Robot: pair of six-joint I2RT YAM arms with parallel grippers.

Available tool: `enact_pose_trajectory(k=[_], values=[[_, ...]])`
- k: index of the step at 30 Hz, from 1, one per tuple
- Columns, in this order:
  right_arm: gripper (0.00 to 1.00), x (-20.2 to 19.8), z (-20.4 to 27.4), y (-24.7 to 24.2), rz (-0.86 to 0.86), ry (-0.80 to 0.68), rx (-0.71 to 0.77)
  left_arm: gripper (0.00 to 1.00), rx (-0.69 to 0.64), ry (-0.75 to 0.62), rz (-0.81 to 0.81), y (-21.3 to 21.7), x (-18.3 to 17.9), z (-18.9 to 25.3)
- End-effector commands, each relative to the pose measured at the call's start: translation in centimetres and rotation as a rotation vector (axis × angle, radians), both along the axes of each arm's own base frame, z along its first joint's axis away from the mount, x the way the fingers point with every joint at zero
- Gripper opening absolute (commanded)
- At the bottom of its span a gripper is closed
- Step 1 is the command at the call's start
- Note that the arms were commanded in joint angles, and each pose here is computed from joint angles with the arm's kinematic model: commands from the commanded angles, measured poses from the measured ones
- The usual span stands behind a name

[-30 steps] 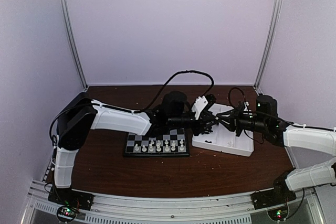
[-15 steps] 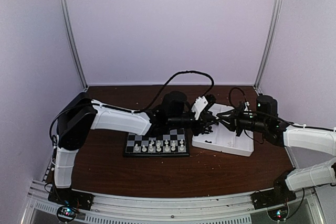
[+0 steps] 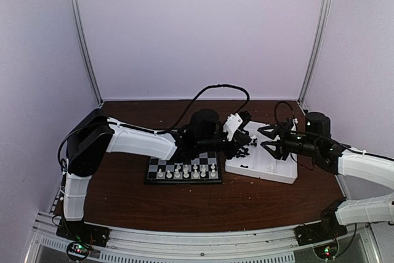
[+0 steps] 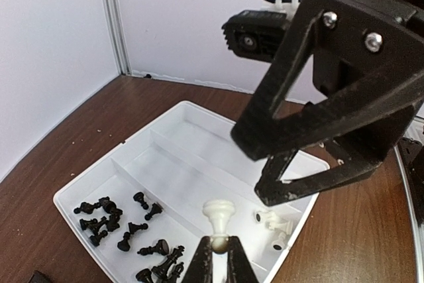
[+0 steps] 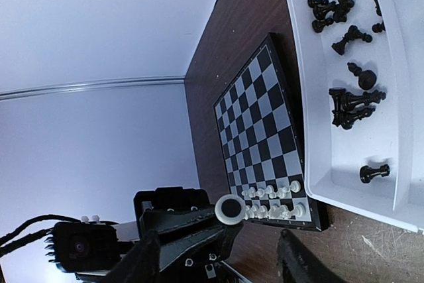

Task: Set up the chess pieces on the board
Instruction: Pick up the chess piece from the storage box.

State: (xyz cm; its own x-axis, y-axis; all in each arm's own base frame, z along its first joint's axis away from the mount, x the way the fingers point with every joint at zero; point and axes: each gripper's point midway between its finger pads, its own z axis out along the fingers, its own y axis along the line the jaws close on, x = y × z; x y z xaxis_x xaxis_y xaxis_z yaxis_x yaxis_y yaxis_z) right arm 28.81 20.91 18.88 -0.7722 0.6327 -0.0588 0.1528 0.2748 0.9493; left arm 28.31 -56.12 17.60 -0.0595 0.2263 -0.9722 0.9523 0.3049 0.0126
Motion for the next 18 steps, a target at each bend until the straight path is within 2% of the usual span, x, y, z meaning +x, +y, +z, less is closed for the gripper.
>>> enact_pose_trajectory(k=[1, 4, 8, 13, 18], values=[[0.68, 0.3, 0.2, -1.7, -0.045, -0.039, -0.092, 0.00, -0.052, -0.040, 0.020, 0.5, 0.0, 2.9], [0.76, 0.6, 0.4, -3.0, -0.061, -0.054, -0.166, 0.00, -0.042, -0.024, 0.023, 0.9, -0.2, 3.2], [0.77, 0.8, 0.1, -4.7, -0.080, -0.056, -0.250, 0.00, -0.004, 0.013, 0.038, 2.0, -0.4, 3.9], [0.77, 1.0, -0.1, -6.3, -0.086, -0.074, -0.361, 0.00, 0.135, 0.215, 0.102, 5.1, 0.2, 2.7], [0.77, 1.2, -0.2, -7.1, -0.073, -0.083, -0.444, 0.00, 0.274, 0.377, 0.183, 10.5, -0.2, 1.2]])
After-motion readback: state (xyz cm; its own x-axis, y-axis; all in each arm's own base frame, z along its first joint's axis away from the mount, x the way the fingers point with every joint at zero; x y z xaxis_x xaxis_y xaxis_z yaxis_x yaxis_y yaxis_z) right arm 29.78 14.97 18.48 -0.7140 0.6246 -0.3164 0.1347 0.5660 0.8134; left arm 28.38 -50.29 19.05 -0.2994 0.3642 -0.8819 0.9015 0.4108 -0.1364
